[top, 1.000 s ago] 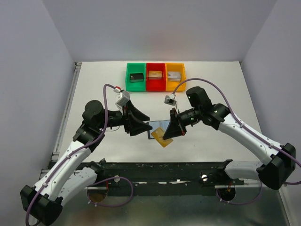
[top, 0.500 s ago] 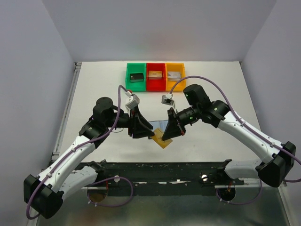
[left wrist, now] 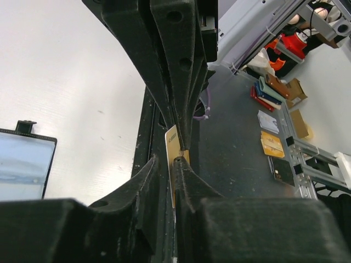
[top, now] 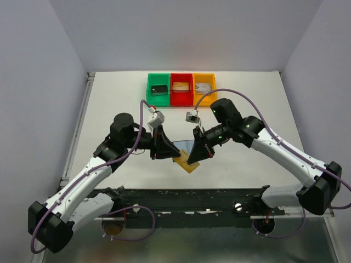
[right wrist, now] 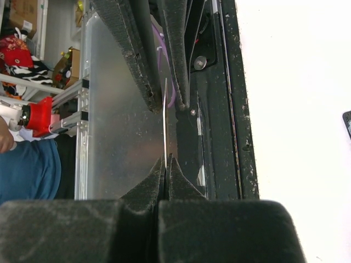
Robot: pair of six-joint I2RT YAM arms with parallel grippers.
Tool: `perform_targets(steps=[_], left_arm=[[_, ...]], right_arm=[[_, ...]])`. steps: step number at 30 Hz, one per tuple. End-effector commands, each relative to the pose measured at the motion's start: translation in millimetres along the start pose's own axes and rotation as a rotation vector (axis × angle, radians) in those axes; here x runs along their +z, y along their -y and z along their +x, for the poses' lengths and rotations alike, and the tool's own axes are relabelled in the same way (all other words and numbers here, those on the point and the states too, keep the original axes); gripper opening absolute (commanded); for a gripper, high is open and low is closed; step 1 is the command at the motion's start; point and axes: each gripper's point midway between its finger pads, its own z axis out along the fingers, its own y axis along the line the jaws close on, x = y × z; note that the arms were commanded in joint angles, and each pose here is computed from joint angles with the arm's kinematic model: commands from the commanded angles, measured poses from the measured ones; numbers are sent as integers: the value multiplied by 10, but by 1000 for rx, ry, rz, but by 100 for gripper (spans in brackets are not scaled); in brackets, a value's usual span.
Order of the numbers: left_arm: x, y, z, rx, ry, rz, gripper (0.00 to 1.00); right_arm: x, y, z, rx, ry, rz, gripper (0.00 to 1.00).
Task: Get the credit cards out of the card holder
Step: Remove the credit card from the card holder.
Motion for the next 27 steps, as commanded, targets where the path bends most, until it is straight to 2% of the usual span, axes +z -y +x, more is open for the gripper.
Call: perform_targets(steps=[1, 5, 10, 12, 14, 15, 18, 20, 22, 27], left_arm=[[7, 43, 7, 43, 4, 31, 22], [12, 46, 32, 36, 5, 39, 18], [24, 53, 49, 31, 4, 49, 8], [28, 57, 52, 29, 6, 55, 1], [29, 60, 58, 23, 10, 58, 0], [32, 66, 66, 24, 10, 63, 0], [28, 67, 53, 26, 22, 57, 0], [24, 48, 51, 25, 31, 40, 0], [14, 46, 25, 33, 43, 25, 0], [-48, -121, -30, 11, 98, -77, 0]], right_arm=[[5, -14, -42, -13, -5, 5, 0], [6, -8, -47, -15, -3, 8, 0], [3, -14, -46, -17, -3, 7, 0], [6, -6, -39, -16, -4, 8, 0], [5, -6, -46, -17, -2, 10, 0], [3, -5, -48, -18, -1, 13, 3], [-6, 30, -64, -18, 5, 42, 32], [-21, 61, -91, -22, 21, 73, 42], [-41, 78, -125, -24, 41, 101, 50], [-141, 220, -200, -4, 85, 226, 59]])
